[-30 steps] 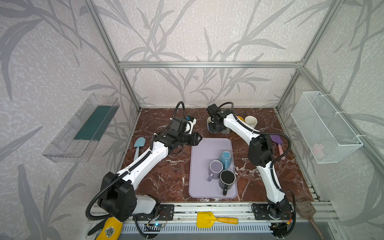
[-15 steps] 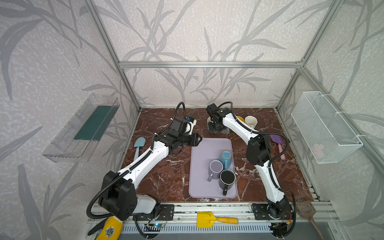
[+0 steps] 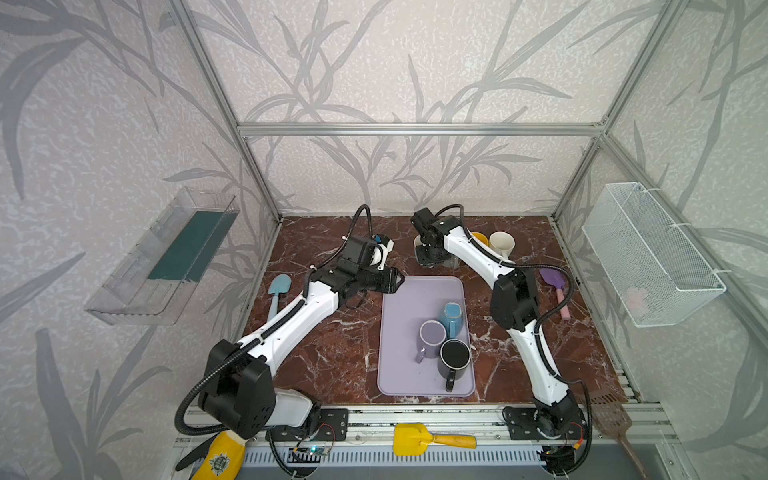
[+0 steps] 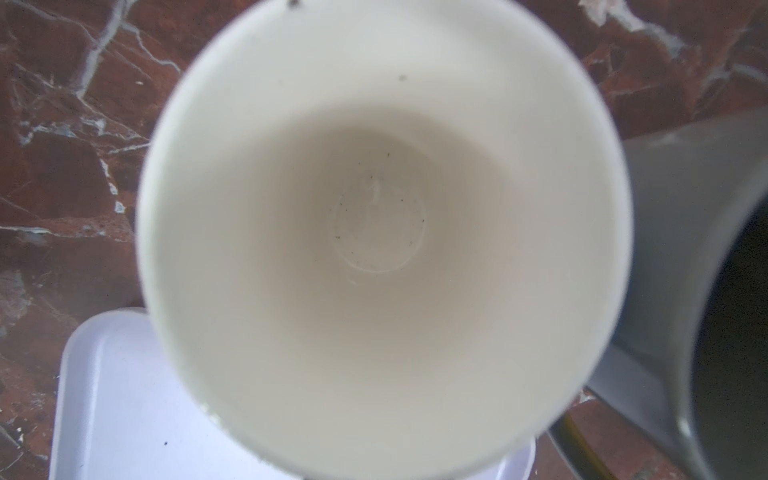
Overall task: Turn the mug right side up
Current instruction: 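Lower the light blue mug upright beside the grey mug, open right gripper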
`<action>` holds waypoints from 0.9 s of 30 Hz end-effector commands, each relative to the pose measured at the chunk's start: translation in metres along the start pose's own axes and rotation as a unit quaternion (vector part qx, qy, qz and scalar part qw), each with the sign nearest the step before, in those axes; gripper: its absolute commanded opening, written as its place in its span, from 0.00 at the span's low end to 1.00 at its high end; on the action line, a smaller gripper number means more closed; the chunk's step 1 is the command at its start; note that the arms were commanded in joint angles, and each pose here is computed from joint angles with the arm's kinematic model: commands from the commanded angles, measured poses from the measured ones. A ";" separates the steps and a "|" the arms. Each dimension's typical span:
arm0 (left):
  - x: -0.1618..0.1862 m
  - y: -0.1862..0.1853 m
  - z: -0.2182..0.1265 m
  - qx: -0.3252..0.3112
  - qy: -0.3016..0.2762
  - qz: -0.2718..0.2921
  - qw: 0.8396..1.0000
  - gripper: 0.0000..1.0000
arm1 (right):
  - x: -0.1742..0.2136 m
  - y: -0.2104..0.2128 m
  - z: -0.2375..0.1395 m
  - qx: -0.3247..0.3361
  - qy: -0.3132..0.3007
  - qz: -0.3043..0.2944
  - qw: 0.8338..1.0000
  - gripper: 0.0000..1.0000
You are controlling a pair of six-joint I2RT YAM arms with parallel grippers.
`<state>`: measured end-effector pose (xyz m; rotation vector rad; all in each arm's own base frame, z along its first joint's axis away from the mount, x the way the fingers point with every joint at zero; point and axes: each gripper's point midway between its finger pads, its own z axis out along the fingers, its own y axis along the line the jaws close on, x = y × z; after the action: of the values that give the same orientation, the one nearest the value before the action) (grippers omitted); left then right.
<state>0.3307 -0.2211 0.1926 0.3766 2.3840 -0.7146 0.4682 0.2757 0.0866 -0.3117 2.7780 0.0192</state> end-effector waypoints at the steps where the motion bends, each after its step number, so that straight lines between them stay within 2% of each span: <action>1: -0.003 -0.005 -0.003 0.004 0.002 0.016 1.000 0.55 | -0.016 -0.001 -0.014 0.000 -0.028 0.001 1.000 0.11; 9: -0.002 -0.004 -0.001 0.002 0.006 0.016 1.000 0.59 | -0.017 -0.003 -0.022 0.003 -0.034 0.000 0.999 0.14; 16: -0.001 -0.003 -0.005 -0.004 0.003 0.019 1.000 0.60 | -0.020 -0.004 -0.031 -0.002 -0.046 0.002 0.999 0.17; 23: -0.001 -0.003 -0.005 -0.004 0.004 0.018 1.000 0.61 | -0.021 -0.003 -0.037 -0.007 -0.053 0.002 0.999 0.24; 27: -0.001 -0.003 -0.006 -0.005 0.003 0.018 1.000 0.61 | -0.022 -0.004 -0.040 -0.007 -0.056 0.003 0.998 0.24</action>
<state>0.3280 -0.2196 0.1892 0.3912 2.3986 -0.6992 0.4736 0.2775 0.1031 -0.3095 2.7269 0.0384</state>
